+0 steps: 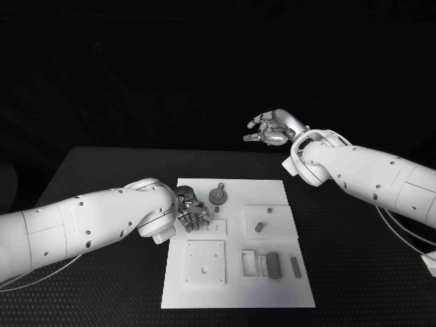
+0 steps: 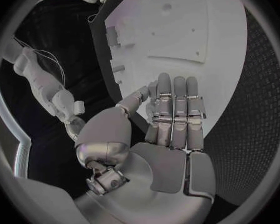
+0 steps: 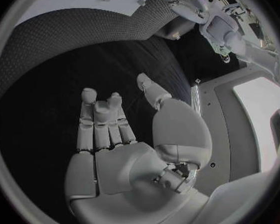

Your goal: Assemble the parts on the task board

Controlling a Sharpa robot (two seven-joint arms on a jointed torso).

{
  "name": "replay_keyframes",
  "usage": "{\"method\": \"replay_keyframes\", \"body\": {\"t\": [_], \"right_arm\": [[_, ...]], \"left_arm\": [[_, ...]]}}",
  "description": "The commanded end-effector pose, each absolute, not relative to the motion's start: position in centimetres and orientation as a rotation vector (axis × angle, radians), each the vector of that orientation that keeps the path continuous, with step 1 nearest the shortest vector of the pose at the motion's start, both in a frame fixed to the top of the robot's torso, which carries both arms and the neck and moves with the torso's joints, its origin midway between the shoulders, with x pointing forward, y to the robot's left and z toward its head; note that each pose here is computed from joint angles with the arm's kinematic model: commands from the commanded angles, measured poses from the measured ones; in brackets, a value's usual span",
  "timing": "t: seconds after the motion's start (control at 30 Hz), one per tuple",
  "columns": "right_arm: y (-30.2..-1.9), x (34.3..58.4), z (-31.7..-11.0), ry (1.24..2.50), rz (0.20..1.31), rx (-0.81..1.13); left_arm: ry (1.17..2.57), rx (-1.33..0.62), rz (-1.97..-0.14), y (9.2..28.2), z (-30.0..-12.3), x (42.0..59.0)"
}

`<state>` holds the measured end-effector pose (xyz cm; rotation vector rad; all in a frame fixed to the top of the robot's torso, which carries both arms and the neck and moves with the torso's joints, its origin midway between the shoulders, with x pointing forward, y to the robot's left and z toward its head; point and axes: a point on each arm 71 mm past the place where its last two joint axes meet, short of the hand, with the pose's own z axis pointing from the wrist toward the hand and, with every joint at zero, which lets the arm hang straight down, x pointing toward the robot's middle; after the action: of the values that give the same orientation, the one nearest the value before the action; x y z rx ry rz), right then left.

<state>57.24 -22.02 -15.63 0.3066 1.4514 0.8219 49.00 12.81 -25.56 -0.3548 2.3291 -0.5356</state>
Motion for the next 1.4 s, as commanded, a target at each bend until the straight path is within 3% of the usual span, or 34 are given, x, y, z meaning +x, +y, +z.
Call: {"method": "replay_keyframes", "body": {"t": [0.03,1.4], "right_arm": [[-21.7,57.2,-15.6,1.462,0.842,0.293],[-21.3,57.0,-15.6,1.472,0.854,0.287]], "left_arm": [[2.333,-0.304,-0.509,12.6,-25.7,49.1],[2.381,-0.215,-0.480,11.2,-27.3,48.5]]}}
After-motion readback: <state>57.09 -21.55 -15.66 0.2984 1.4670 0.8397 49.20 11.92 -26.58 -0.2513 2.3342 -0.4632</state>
